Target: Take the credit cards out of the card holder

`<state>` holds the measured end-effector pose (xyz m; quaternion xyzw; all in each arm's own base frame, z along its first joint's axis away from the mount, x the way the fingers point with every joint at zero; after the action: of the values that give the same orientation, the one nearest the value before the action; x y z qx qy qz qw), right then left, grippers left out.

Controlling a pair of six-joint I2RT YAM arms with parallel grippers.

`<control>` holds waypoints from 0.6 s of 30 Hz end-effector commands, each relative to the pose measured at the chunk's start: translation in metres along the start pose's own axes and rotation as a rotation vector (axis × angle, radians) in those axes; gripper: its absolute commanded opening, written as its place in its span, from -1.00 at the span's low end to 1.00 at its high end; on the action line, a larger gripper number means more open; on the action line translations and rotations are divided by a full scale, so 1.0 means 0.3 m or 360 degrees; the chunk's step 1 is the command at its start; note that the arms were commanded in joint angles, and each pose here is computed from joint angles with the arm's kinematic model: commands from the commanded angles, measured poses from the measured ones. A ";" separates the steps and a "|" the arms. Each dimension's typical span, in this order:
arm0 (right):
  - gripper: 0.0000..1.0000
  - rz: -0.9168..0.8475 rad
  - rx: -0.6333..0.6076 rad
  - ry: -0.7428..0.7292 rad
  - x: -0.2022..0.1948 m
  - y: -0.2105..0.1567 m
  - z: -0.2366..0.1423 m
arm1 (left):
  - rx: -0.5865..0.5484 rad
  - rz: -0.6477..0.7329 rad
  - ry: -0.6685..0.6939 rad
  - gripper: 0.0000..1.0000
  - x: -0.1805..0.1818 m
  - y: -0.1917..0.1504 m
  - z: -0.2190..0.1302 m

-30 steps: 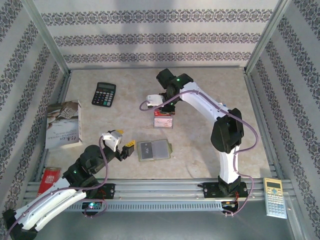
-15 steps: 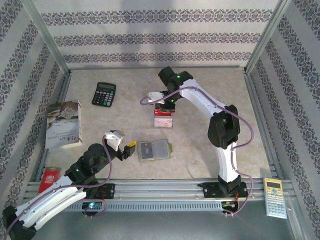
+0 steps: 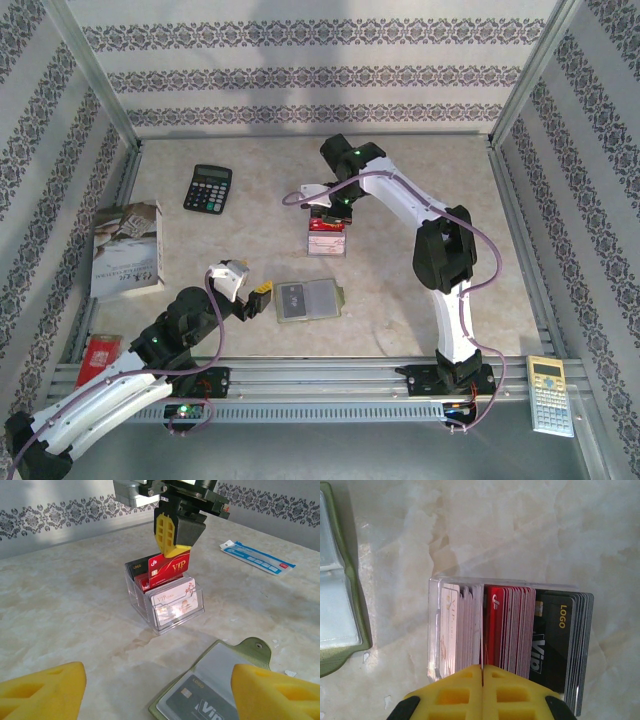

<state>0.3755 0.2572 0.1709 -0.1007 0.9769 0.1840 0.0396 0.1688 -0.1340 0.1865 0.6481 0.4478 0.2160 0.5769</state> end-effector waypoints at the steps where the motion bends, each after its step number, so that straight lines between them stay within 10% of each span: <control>1: -1.00 0.0019 -0.0017 -0.0007 -0.027 -0.005 0.010 | -0.0091 0.0017 -0.0013 0.55 -0.015 0.050 -0.006; 18: -1.00 -0.0005 -0.0016 -0.0046 -0.066 -0.020 0.055 | -0.0087 0.0008 -0.0011 0.57 -0.012 0.042 -0.003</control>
<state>0.3881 0.2602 0.1587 -0.0975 0.9769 0.1853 0.0432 0.1691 -0.1342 0.1863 0.6483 0.4481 0.2158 0.5765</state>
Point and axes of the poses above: each hand's point on the last joint's axis, 136 mm out from that joint toward the fingers, its own z axis out along the fingers, its own x axis along the line the jaws close on, y = z × x, the point moved 5 cm from there along -z, back along the fingers, and after that the axes turned 13 degrees about -z, right-handed, at the moved point
